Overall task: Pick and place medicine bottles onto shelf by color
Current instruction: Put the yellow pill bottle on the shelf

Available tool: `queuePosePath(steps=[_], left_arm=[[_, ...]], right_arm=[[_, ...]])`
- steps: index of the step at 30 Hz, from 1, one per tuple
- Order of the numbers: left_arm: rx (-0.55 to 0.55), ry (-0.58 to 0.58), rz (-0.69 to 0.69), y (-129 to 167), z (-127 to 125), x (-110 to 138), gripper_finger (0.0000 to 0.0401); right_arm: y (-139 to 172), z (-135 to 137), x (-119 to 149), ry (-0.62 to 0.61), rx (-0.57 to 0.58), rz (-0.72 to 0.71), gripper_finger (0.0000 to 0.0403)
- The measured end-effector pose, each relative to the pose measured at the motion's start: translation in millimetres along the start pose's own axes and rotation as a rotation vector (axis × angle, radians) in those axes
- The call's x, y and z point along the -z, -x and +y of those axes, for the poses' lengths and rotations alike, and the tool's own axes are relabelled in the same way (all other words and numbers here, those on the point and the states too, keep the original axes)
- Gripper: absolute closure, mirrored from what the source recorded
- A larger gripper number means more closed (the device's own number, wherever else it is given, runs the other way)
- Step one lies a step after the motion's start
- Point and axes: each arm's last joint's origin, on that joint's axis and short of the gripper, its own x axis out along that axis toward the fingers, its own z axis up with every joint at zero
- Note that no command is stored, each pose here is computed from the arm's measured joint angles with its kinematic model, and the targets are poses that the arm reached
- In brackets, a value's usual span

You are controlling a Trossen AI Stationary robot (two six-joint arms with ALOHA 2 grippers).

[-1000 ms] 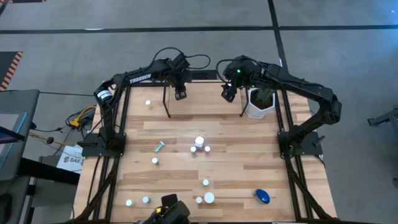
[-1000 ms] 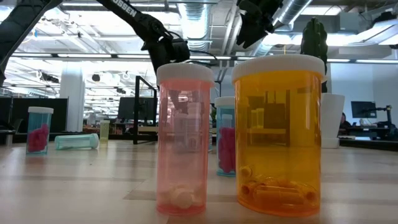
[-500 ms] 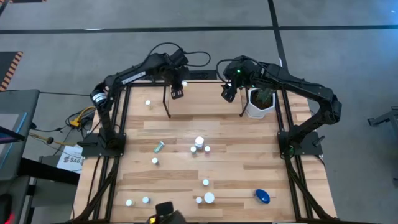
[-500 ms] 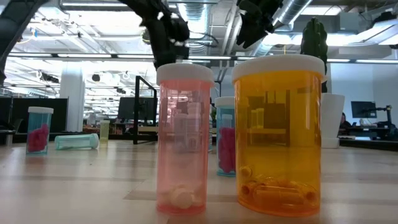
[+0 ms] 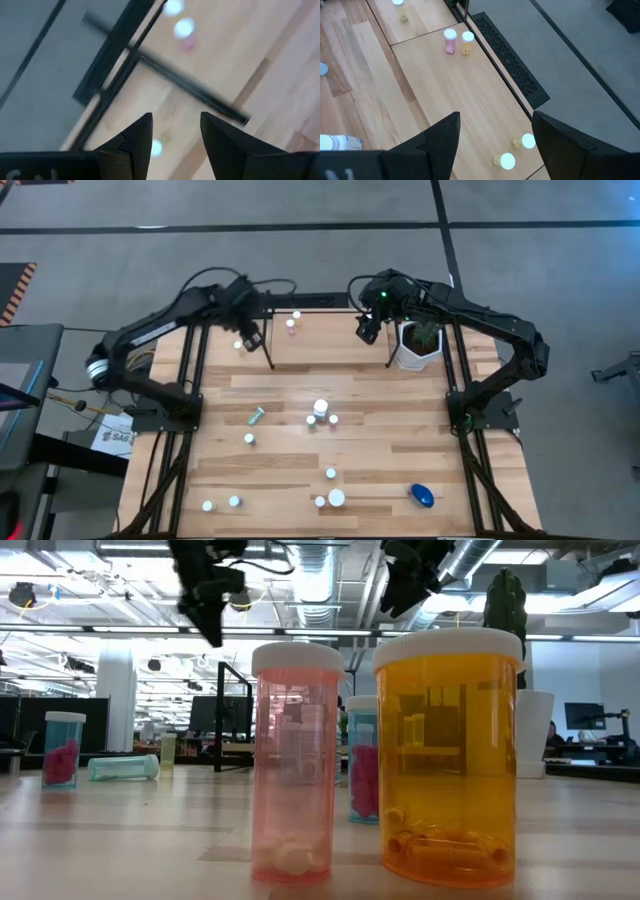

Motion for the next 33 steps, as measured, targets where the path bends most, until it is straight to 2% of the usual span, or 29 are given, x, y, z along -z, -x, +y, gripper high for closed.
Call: queuePosePath(steps=[6,12,22,33], left_arm=[[-0.076,0.191,0.091,-20,-4,42,0.0247],[-0.153,0.313,0.162,-44,-8,61,0.0247],[-0.191,0.397,0.159,-67,2,72,0.0245],[-0.139,0.435,0.114,-92,15,82,0.0194]], right_arm=[[0,0,0,0.000,0.000,0.000,0.0133],[0,0,0,0.000,0.000,0.000,0.0133],[0,0,0,0.000,0.000,0.000,0.0133],[0,0,0,0.000,0.000,0.000,0.0133]])
